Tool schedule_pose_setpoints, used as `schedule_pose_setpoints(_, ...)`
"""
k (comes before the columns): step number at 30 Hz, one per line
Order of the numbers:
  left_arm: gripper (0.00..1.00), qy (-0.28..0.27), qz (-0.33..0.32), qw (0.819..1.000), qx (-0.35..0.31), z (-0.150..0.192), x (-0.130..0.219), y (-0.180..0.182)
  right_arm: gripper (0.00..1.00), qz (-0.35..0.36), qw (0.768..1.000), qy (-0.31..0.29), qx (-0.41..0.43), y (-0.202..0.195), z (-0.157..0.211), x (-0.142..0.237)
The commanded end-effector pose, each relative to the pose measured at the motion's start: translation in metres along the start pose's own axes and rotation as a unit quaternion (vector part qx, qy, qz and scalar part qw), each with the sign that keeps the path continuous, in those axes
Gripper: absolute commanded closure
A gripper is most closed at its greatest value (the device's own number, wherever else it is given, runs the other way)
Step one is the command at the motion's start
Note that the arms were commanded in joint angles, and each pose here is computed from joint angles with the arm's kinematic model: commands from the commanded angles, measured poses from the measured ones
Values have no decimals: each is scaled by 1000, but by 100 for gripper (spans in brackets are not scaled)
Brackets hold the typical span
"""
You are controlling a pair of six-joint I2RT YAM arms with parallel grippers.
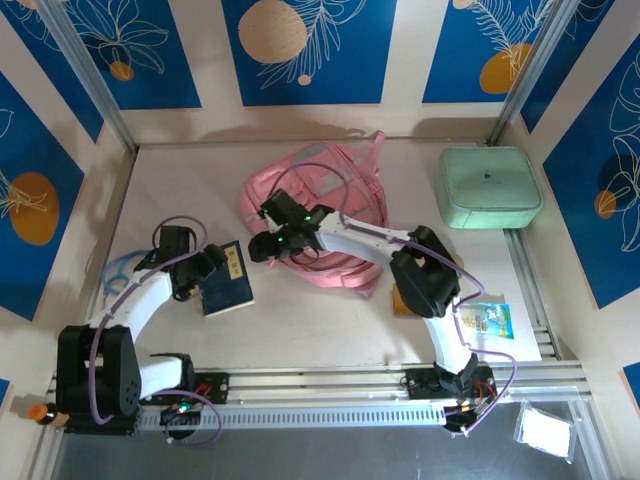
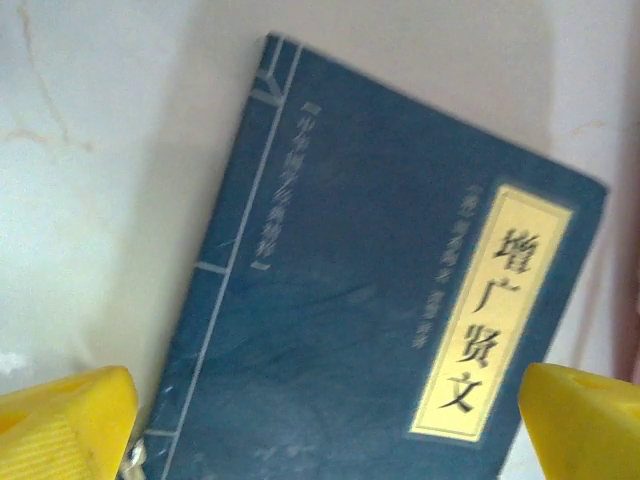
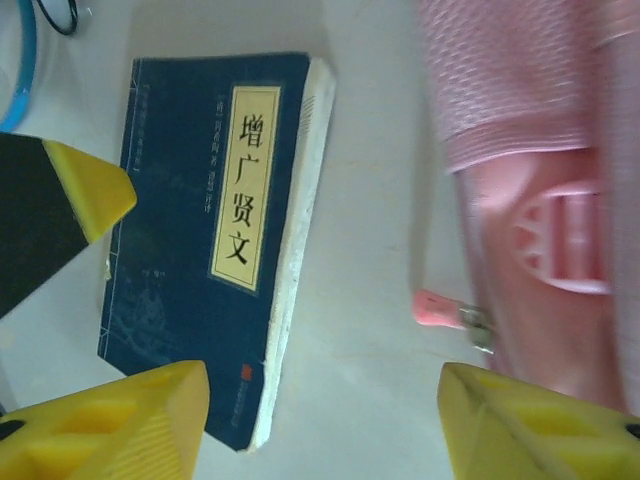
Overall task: Pack the student bag
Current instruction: Move the book to the middle-left of the table, then pick up the book from the middle-left of the table.
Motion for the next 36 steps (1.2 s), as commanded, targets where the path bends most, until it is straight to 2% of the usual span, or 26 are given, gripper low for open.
schedule_pose_setpoints(1, 3, -7, -15, 1000, -13, 0, 2, 8, 43, 13, 999, 32, 34, 8, 10, -14)
schedule_pose_setpoints(4, 3, -9, -20, 1000, -22, 1, 1, 11, 49, 6, 998, 52, 43, 17, 13, -30)
schedule_pose_setpoints(10, 3, -4, -23, 999, -29, 2, -3, 13, 53, 8, 996, 76, 39, 21, 11, -58)
schedule_pose_setpoints(20, 20, 33, -20, 999, -21, 13, -8, 13, 68, 12, 994, 108, 24, 17, 10, -85)
schedule_pose_setpoints(24, 24, 48, -15, 999, -21, 16, -13, 12, 70, 19, 993, 118, 11, 8, 11, -91)
schedule_pose_setpoints(31, 20, 57, -15, 998, -19, 20, -18, 13, 70, 22, 992, 123, 9, 2, 13, -96)
schedule_pose_setpoints(36, 21, 67, 14, 997, -21, 21, -21, 3, 71, 23, 992, 128, 9, 1, 16, -97)
Point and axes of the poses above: each hand's point on the last joint's axis, 136 mm out from that joint toward the fingers, its own x axis back along the fingers, its own y axis along the line the jaws close on, z = x × y, the point moved 2 cm from there along x, back along the fingers, and after that the axes turned 10 degrees about -x, right-handed, at the moved point
